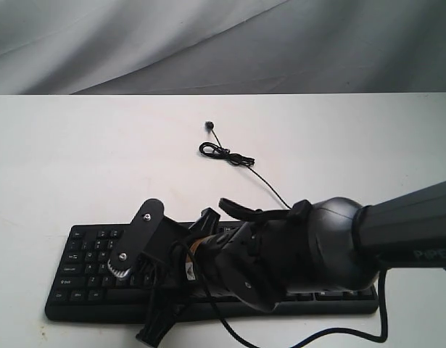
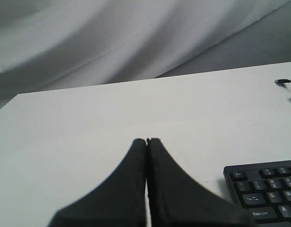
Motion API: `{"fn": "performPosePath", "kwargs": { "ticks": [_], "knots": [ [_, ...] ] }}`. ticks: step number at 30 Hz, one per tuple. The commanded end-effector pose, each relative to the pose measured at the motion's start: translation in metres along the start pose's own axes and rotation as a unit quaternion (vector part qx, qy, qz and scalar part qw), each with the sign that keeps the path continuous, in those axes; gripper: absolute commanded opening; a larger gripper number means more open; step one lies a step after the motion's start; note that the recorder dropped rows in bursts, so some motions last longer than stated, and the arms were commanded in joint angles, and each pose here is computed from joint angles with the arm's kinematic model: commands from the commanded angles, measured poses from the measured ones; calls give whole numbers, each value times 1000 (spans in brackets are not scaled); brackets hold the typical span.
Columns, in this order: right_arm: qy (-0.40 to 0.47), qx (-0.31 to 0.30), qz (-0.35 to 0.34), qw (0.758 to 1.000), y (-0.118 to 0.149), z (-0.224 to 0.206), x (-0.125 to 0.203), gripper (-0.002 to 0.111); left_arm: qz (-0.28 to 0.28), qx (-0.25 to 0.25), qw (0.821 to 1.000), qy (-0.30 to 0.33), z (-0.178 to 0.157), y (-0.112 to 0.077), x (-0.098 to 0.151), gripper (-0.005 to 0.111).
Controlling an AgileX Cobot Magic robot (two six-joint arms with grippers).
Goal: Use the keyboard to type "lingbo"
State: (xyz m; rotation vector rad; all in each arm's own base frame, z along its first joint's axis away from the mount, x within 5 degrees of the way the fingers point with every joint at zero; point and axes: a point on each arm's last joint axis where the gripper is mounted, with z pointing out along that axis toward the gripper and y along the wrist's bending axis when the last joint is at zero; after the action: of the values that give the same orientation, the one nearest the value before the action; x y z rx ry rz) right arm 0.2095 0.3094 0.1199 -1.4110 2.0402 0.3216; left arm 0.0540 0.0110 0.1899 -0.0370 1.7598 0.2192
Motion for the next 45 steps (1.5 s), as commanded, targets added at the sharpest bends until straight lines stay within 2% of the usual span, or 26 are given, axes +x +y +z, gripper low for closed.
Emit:
{"fn": "performPosePath", "kwargs": {
  "ticks": [1,6,32,38,45],
  "knots": [
    [-11,4,0,1000,-1,0,-3,0,-2,4,1000,-5,0,-1,0,0],
    [-12,10,1,1000,-8,0,-2,0,-2,4,1000,-5,0,-1,0,0],
    [4,6,2,1000,-7,6,4,0,-2,4,1000,-5,0,-1,0,0],
    [-17,12,0,1000,-10,-8,-7,0,-2,4,1000,-5,0,-1,0,0],
    [-21,16,-18,999,-21,-5,-28,0,-2,4,1000,-5,0,-1,0,0]
  ]
}}
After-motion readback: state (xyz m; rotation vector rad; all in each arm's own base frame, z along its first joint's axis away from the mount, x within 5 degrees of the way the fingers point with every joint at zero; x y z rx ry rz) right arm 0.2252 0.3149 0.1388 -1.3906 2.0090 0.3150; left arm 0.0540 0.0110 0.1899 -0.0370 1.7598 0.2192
